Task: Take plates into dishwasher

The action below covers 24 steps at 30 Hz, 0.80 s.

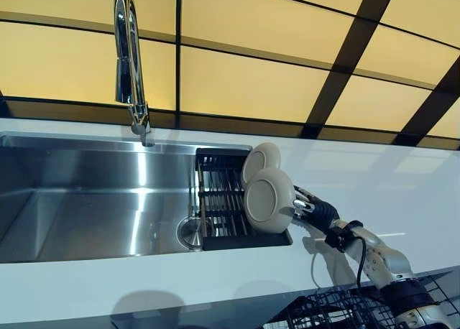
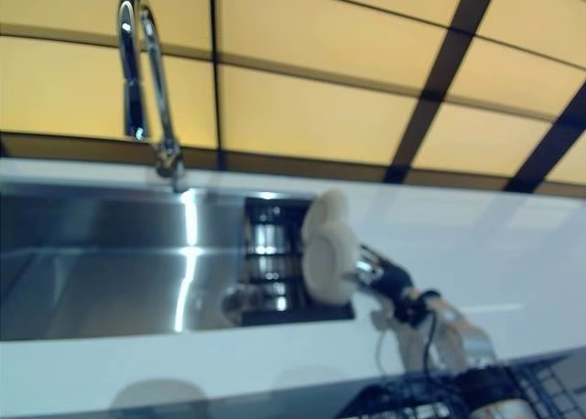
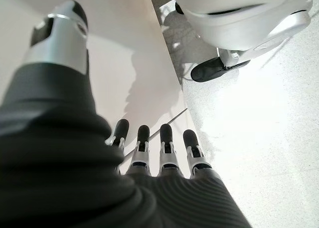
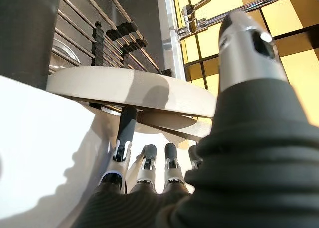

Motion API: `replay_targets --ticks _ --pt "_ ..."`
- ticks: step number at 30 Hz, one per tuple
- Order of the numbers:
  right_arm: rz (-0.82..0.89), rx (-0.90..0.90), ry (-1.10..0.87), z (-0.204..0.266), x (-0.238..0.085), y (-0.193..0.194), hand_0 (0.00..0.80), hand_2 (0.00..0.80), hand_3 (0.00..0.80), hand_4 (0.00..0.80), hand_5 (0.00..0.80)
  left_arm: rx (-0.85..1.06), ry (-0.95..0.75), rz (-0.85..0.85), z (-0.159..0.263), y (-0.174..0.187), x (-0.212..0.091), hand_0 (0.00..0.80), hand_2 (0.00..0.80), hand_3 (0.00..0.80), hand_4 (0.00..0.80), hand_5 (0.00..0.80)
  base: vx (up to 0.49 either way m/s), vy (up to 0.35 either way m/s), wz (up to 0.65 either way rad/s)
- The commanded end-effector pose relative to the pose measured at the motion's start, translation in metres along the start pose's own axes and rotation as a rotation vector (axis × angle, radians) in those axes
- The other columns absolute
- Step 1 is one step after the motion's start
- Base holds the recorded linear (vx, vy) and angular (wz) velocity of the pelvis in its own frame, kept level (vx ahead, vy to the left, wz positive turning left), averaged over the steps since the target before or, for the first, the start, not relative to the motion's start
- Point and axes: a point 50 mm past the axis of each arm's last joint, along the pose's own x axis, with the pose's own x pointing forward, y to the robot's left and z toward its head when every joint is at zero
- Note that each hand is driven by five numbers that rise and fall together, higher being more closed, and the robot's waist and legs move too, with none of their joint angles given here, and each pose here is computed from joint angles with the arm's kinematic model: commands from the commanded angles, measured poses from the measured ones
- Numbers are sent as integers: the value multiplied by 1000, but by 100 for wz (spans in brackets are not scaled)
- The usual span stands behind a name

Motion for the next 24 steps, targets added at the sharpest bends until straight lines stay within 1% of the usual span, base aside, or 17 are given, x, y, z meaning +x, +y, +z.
replay_targets --ticks 1,8,24 --pt "87 56 213 -60 6 24 0 0 0 0 0 44 -87 -11 33 -7 6 0 0 0 0 0 0 0 0" --pt "60 111 219 -70 4 24 0 0 0 0 0 49 -84 -12 31 -9 6 0 0 0 0 0 0 0 0" --pt "41 156 253 -90 1 26 0 0 0 0 0 48 -85 -15 33 -12 6 0 0 0 0 0 0 0 0"
